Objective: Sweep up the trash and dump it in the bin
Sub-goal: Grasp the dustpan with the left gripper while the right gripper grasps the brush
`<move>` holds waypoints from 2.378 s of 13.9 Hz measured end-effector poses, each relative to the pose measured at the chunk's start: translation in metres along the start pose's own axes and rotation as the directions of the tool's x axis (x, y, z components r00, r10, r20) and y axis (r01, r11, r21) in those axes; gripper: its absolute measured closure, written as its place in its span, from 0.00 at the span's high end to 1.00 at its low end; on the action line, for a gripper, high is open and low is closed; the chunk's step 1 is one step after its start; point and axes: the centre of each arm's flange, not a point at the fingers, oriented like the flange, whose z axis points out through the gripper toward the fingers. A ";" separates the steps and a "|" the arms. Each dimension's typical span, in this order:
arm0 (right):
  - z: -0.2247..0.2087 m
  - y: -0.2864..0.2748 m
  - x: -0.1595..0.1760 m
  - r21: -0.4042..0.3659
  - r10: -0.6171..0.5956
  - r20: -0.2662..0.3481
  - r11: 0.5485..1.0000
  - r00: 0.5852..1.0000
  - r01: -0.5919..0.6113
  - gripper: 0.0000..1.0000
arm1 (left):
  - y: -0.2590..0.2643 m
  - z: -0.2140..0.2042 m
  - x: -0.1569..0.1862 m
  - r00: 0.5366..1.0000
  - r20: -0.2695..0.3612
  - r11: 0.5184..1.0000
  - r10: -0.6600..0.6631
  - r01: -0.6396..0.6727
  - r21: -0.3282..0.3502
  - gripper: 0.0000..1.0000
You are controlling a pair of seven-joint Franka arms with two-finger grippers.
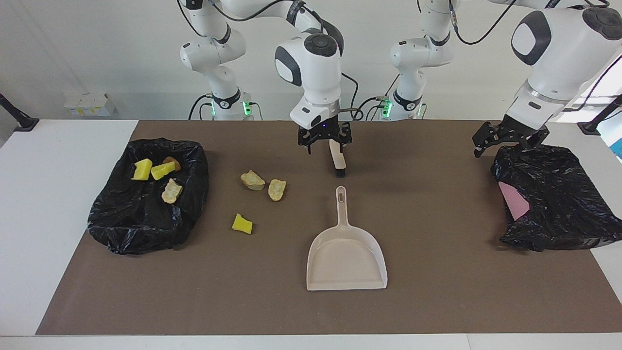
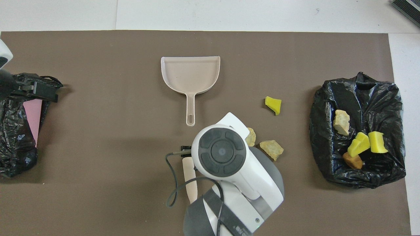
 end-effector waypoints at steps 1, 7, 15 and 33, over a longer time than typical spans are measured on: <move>0.003 -0.001 -0.019 -0.003 -0.014 0.018 1.000 1.000 0.014 1.00 | 0.000 0.000 0.000 1.000 0.000 1.000 0.002 -0.002 0.000 1.00; 0.036 -0.016 -0.091 0.003 -0.061 0.132 0.998 0.989 0.061 1.00 | 0.028 0.016 0.012 0.998 -0.008 0.999 0.054 -0.054 -0.005 1.00; 0.111 -0.034 -0.150 0.024 -0.114 0.174 0.993 0.978 0.111 0.97 | 0.175 0.104 0.046 0.998 -0.064 0.999 0.008 -0.011 -0.042 1.00; 0.140 -0.038 -0.182 0.023 -0.136 0.196 0.991 0.971 0.134 0.50 | 0.363 0.248 0.016 0.997 -0.076 1.000 -0.028 0.028 -0.006 0.67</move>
